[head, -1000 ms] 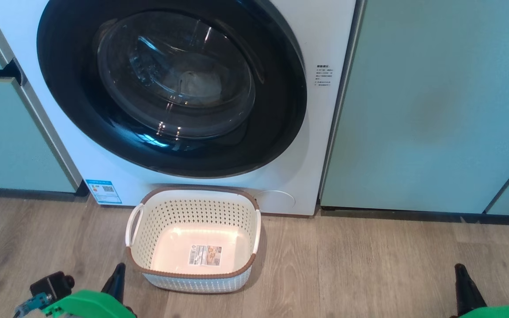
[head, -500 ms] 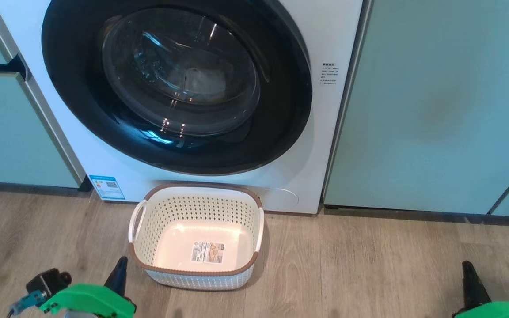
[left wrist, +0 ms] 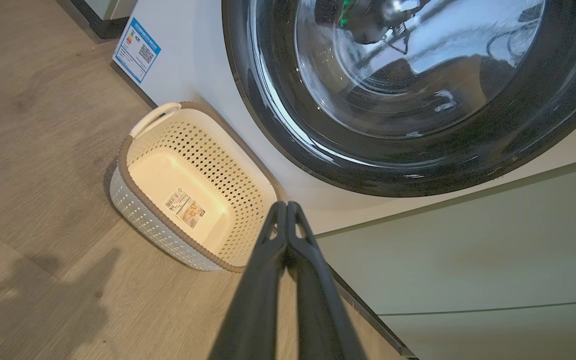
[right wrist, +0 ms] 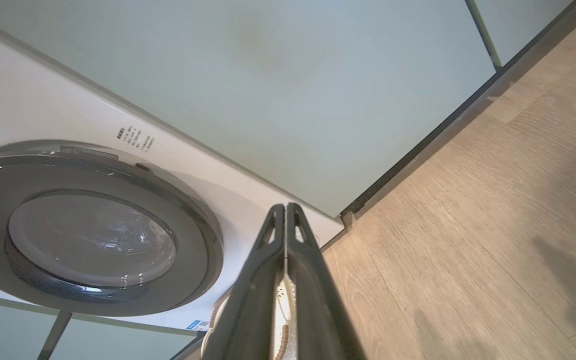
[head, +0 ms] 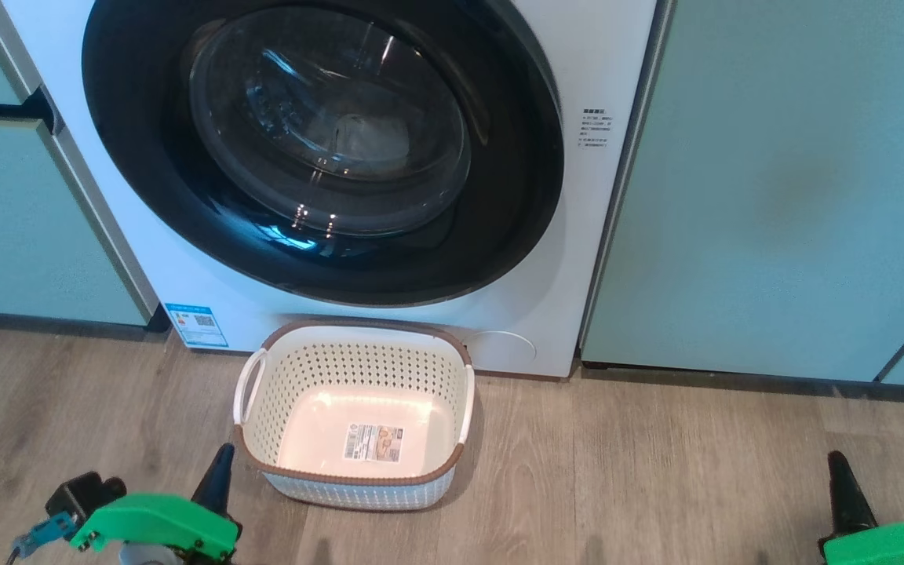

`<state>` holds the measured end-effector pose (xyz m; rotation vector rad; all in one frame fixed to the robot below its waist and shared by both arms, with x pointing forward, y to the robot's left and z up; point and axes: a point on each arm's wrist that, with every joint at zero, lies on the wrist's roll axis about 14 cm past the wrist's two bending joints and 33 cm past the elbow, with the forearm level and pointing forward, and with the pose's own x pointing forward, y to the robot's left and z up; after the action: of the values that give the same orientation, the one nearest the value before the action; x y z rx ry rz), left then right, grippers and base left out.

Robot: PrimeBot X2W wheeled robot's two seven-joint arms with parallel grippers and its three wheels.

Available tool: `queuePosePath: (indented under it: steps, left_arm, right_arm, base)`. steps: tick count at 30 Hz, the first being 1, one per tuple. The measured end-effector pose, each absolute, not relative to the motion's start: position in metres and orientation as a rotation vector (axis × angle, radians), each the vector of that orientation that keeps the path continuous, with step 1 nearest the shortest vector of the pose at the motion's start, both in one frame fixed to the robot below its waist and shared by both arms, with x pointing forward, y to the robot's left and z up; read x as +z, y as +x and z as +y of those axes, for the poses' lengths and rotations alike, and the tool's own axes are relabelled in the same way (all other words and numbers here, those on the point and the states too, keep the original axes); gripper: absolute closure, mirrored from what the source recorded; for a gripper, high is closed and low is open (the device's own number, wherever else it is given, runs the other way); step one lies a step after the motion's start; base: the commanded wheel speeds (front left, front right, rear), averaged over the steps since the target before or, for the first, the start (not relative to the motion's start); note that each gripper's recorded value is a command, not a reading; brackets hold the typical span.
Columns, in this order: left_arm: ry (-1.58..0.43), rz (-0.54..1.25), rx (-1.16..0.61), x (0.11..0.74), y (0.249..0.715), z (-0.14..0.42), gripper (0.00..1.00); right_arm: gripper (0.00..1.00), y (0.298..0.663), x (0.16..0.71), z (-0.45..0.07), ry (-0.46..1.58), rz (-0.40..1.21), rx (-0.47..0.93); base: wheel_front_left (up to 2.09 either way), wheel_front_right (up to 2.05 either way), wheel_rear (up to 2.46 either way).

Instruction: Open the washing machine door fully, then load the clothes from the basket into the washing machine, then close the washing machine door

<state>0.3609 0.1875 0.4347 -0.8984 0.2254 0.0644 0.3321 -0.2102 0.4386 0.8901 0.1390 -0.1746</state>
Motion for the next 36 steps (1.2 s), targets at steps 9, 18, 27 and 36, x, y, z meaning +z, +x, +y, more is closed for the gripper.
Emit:
queuePosePath:
  steps: [9,18,27,36]
  left_arm:
    - [-1.001,0.213,0.081,0.438,0.362,0.189,1.0]
    - [-1.092,0.209,0.087,0.441,0.362,0.187,1.0]
    - [-1.18,0.189,0.095,0.446,0.364,0.19,1.0]
    - [-1.276,0.172,0.083,0.454,0.368,0.186,1.0]
  right_arm:
    - [1.0,0.335,0.439,-0.211,0.994,0.141,-0.184]
    - [1.0,0.345,0.448,-0.211,1.084,0.114,-0.174]
    - [1.0,0.347,0.448,-0.209,1.178,0.118,-0.171]
    - [1.0,0.355,0.456,-0.21,1.27,0.094,-0.16]
  base:
    - [0.0,0.0,0.0]
    - [0.0,0.0,0.0]
    - [0.0,0.0,0.0]
    - [0.0,0.0,0.0]
